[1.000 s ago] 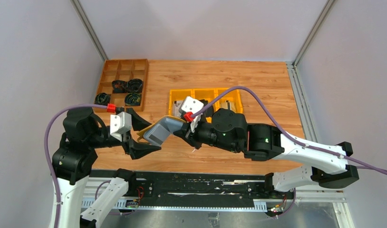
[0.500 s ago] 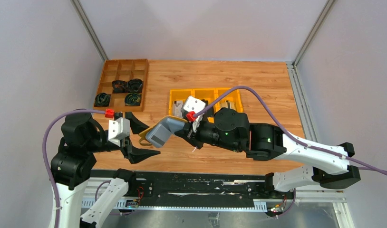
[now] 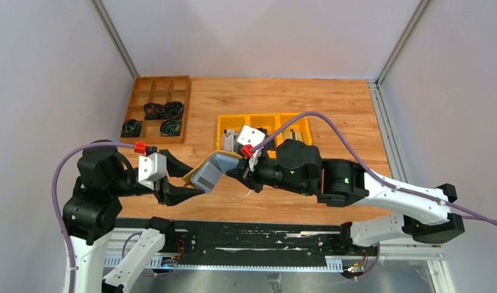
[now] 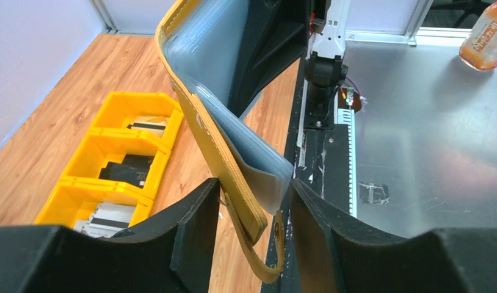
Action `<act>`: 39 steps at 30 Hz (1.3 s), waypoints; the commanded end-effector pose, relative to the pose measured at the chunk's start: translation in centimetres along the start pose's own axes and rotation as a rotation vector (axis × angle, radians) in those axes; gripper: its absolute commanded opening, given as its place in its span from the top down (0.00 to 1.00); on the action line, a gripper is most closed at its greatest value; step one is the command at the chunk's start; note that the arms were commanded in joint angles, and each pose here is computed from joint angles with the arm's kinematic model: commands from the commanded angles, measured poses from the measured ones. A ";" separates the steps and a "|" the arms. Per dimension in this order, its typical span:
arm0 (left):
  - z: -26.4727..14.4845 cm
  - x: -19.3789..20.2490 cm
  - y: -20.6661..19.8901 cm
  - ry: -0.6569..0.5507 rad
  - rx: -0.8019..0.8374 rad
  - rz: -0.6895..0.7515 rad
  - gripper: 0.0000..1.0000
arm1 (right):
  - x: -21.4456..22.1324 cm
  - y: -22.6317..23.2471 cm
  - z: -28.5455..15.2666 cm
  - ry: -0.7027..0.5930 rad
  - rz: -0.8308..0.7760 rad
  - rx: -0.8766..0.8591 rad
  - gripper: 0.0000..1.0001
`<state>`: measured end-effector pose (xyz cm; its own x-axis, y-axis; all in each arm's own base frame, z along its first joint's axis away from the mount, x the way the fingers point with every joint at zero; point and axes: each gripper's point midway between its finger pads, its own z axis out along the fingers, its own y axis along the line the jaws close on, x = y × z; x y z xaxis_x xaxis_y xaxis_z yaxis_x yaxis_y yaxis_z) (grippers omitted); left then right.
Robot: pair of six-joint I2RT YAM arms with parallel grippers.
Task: Take the credit cards out of the card holder
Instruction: Remove the credit card from the card holder.
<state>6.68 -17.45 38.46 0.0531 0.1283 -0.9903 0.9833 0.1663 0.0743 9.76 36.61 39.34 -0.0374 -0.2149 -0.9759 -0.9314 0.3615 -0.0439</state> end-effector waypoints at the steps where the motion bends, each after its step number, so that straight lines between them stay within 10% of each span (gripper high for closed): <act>1: -0.2 -0.3 -0.3 0.000 0.008 0.018 0.49 | -1.8 -0.6 -1.1 -0.068 0.018 0.003 1.00; 39: -0.4 -1.1 -0.5 -0.007 -0.006 0.035 0.63 | -1.6 -0.4 -1.7 -0.086 0.033 -0.084 1.00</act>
<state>7.01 -17.09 39.05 0.0873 0.1486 -0.9850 0.9731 0.1989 0.1162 9.16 35.83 39.51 -0.0442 -0.1967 -0.9795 -0.9574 0.2884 -0.0147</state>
